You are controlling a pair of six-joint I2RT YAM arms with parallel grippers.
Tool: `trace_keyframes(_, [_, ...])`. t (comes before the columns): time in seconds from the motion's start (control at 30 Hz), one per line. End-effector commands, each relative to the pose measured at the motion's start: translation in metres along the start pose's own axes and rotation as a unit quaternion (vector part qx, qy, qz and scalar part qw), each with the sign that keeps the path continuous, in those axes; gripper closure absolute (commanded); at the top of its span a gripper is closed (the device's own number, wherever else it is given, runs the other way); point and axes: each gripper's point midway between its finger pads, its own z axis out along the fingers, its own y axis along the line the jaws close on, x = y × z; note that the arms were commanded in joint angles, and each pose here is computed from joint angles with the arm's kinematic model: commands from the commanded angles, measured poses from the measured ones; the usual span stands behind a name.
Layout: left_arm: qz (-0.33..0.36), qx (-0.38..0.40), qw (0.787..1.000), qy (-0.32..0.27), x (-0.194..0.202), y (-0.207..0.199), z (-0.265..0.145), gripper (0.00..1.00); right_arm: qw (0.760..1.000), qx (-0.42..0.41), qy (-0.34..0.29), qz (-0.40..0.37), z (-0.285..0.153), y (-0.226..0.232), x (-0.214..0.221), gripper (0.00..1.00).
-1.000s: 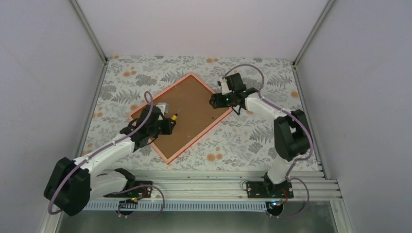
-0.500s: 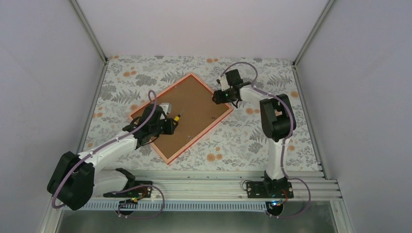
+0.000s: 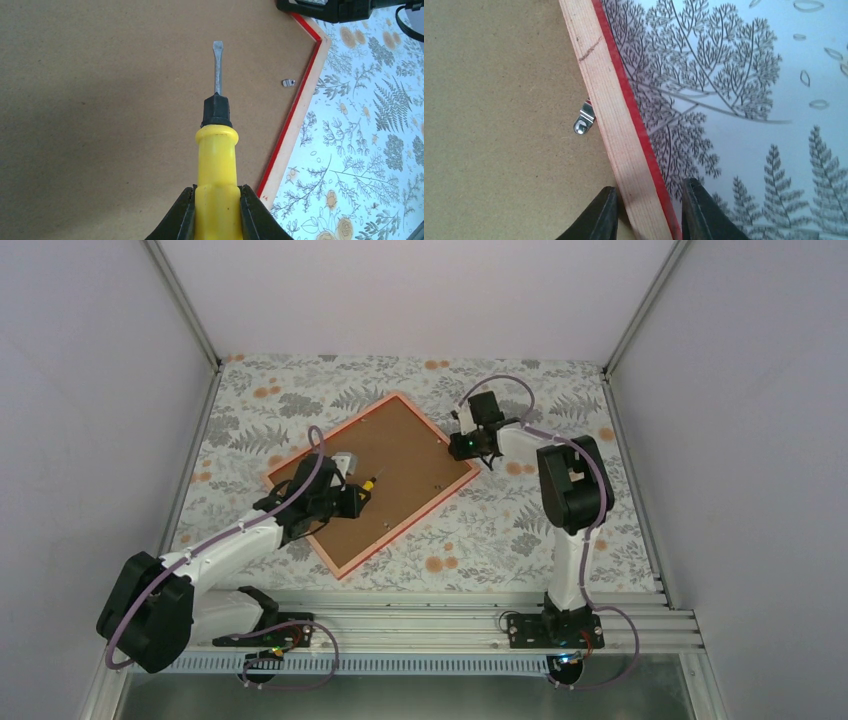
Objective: Take the photo out of the frame
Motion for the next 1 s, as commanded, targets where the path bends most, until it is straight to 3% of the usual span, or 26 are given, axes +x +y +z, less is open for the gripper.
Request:
trace_keyframes(0.0, [0.015, 0.027, 0.999, -0.007, -0.009, -0.02, -0.005, 0.98, 0.999, 0.029, 0.01, 0.017, -0.009, -0.011, 0.021, 0.77])
trace_keyframes(0.33, [0.035, 0.04, 0.999, 0.005, -0.001, -0.046, -0.003, 0.98, 0.993, 0.067, 0.011, 0.095, -0.037, -0.023, 0.057, 0.85])
trace_keyframes(0.63, [0.056, 0.06, 0.996, 0.021, 0.008, -0.079, 0.009, 0.98, 0.984, 0.043, 0.035, 0.168, -0.059, -0.004, 0.117, 0.85])
trace_keyframes(0.97, [0.079, 0.073, 0.993, 0.053, 0.027, -0.112, 0.032, 0.98, 0.98, 0.01, 0.014, 0.197, -0.086, 0.03, 0.15, 0.81])
